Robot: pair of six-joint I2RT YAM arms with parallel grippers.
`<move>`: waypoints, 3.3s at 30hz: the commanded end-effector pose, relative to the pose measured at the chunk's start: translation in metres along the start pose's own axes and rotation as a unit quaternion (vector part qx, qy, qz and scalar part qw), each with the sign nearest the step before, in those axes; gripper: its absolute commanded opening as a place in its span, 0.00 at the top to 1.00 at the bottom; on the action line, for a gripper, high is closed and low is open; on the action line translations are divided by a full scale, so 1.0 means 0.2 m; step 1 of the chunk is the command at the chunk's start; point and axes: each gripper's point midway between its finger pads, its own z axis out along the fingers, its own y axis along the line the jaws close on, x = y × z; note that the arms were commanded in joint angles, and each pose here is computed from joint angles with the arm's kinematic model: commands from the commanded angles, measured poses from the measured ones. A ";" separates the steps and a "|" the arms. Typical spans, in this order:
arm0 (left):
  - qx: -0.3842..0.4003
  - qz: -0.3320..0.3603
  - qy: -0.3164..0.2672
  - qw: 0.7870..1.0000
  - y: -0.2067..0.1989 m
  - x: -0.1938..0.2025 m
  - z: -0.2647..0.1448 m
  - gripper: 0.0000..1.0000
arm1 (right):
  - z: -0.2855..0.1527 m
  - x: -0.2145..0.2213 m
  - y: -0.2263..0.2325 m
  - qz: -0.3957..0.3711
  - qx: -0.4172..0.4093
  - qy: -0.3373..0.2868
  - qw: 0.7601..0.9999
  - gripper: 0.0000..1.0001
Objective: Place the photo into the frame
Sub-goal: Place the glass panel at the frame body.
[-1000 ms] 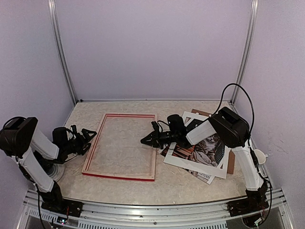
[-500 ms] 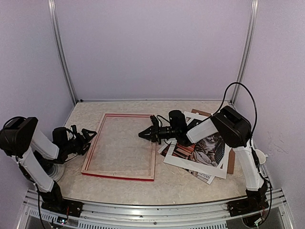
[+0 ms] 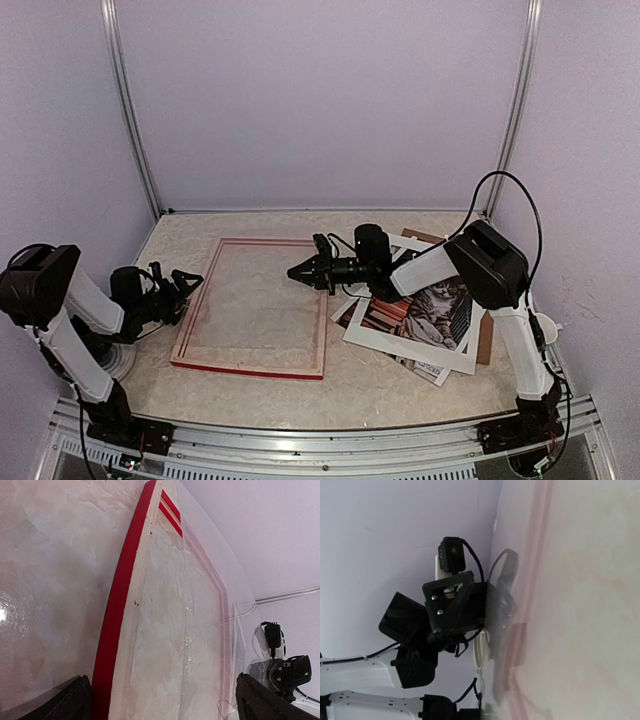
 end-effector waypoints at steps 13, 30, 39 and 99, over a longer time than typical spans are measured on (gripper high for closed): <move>-0.001 -0.006 0.007 1.000 0.02 0.02 0.00 0.01 | 0.03 0.09 -0.13 -0.001 0.018 0.006 1.000 1.00; 0.000 -0.005 0.007 1.000 0.02 0.02 0.00 0.01 | 0.02 0.13 -0.23 0.015 0.034 0.002 0.999 1.00; 0.000 -0.005 0.006 1.000 0.01 0.02 0.00 0.01 | 0.04 0.11 -0.21 0.018 0.026 0.000 1.000 1.00; 0.000 -0.008 0.007 1.000 0.02 0.02 0.00 0.01 | 0.08 0.16 -0.08 0.028 0.003 0.029 0.999 1.00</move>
